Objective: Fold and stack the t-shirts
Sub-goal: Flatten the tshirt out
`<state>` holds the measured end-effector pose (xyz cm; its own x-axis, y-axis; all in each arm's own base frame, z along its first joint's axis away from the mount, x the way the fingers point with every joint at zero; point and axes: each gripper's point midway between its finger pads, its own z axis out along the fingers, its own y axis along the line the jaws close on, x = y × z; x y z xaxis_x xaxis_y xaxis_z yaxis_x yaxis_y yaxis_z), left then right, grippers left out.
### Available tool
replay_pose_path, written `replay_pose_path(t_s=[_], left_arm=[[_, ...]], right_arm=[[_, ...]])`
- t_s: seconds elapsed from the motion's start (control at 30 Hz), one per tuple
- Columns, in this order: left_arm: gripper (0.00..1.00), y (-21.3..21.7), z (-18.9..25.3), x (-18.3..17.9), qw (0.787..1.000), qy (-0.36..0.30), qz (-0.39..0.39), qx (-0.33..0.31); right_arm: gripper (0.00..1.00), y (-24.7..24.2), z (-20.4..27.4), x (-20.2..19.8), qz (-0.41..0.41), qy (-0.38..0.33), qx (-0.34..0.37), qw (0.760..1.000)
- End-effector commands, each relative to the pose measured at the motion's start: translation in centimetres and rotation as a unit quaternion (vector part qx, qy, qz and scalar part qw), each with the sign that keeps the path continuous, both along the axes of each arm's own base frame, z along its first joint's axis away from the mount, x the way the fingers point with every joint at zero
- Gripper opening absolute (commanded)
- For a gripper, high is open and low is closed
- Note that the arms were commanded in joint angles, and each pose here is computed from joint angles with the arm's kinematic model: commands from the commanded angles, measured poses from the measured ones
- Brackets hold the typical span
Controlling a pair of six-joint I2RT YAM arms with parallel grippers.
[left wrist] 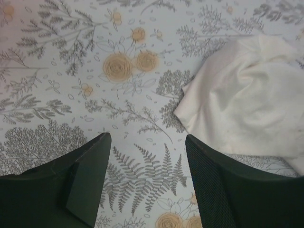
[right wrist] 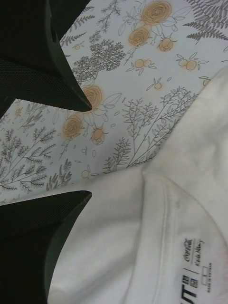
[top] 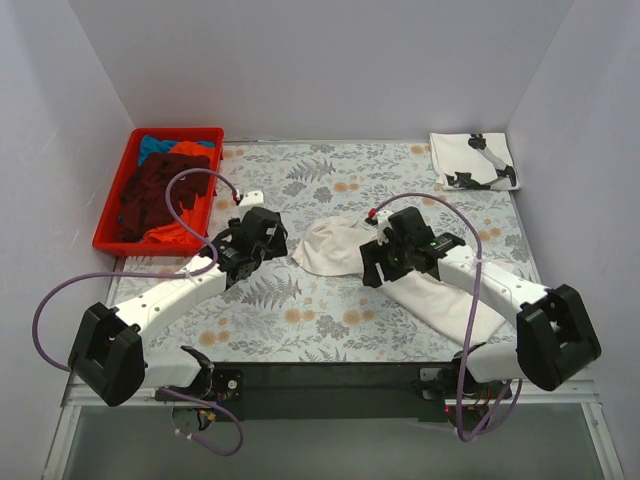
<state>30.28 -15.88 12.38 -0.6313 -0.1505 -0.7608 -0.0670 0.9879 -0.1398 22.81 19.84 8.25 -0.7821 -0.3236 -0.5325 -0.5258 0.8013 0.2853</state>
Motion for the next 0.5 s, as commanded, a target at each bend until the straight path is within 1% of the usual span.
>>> replay_pose_path(t_s=[0.0, 0.03, 0.13, 0.3, 0.47], left_arm=[[0.63, 0.8, 3.3, 2.5, 0.999, -0.045, 0.004, 0.003], [0.63, 1.7, 2.5, 2.6, 0.999, -0.039, 0.016, 0.007], [0.63, 2.5, 1.7, 2.5, 0.999, -0.024, 0.024, -0.003], [0.63, 5.3, 3.2, 2.5, 0.995, -0.064, 0.071, 0.033], [0.62, 6.0, 3.9, 2.4, 0.993, -0.08, 0.081, 0.035]], right_arm=[[0.73, 2.8, 1.9, 3.3, 0.029, -0.067, 0.005, 0.997], [0.73, 3.0, 0.8, 3.5, 0.032, -0.057, -0.008, 0.998], [0.71, 3.9, -0.5, 4.4, 0.044, -0.056, -0.026, 0.997], [0.7, 4.7, -1.9, 5.9, 0.066, -0.067, -0.062, 0.994], [0.67, 5.3, -3.8, 6.4, 0.07, -0.051, -0.082, 0.993]])
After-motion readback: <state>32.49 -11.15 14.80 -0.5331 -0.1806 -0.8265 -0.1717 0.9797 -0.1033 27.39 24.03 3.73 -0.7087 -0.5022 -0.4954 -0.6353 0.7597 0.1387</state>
